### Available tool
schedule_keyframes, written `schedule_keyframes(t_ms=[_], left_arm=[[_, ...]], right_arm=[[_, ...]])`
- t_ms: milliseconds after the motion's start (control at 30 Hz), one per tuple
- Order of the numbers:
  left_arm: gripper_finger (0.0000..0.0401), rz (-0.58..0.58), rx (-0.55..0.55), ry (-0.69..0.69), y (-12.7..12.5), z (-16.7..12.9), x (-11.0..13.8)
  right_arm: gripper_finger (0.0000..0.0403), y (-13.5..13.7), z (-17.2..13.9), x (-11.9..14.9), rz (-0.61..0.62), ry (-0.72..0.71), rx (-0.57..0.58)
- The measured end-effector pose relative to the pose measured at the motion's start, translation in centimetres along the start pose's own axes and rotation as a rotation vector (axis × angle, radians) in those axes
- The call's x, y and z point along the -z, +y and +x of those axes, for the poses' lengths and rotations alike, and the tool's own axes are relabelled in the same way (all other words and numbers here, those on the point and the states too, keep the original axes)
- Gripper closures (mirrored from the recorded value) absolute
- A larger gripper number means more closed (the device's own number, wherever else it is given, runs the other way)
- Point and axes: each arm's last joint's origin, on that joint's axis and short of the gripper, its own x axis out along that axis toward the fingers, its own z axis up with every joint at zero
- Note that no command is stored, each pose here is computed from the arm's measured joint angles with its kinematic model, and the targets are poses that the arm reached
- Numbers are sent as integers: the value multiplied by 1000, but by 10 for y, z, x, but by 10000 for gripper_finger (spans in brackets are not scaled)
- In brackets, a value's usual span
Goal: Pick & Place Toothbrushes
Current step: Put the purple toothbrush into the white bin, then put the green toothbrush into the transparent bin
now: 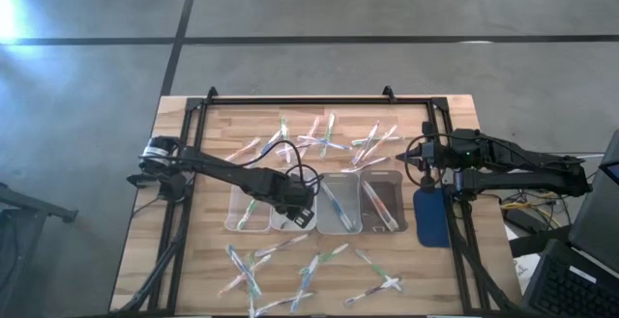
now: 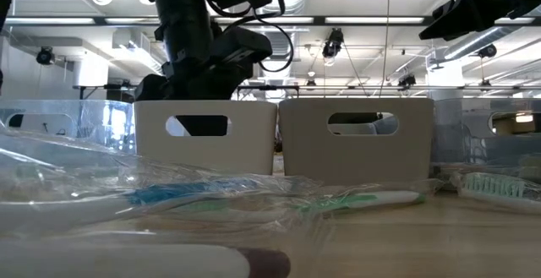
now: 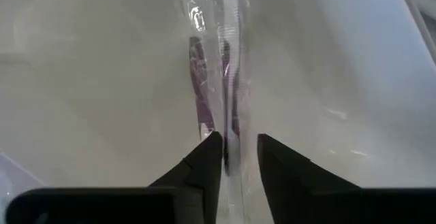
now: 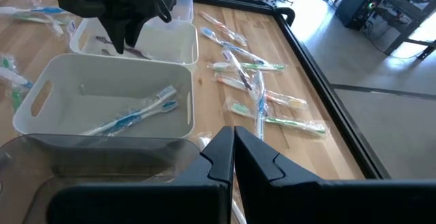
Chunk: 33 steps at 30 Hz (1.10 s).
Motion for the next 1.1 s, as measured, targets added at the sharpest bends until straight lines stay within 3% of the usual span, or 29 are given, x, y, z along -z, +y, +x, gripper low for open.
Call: schedule_keyframes(t_ms=[367,867,1100], left_arm=[[252,8,34,9,-1,-9,-3],[254,32,193,-81,3,-74,-3],[254,97,215,-68,11,-104,11]], right_arm=[[394,0,0,0,0,0,0],[394,0,0,0,0,1,0],[394,0,0,0,0,1,0]])
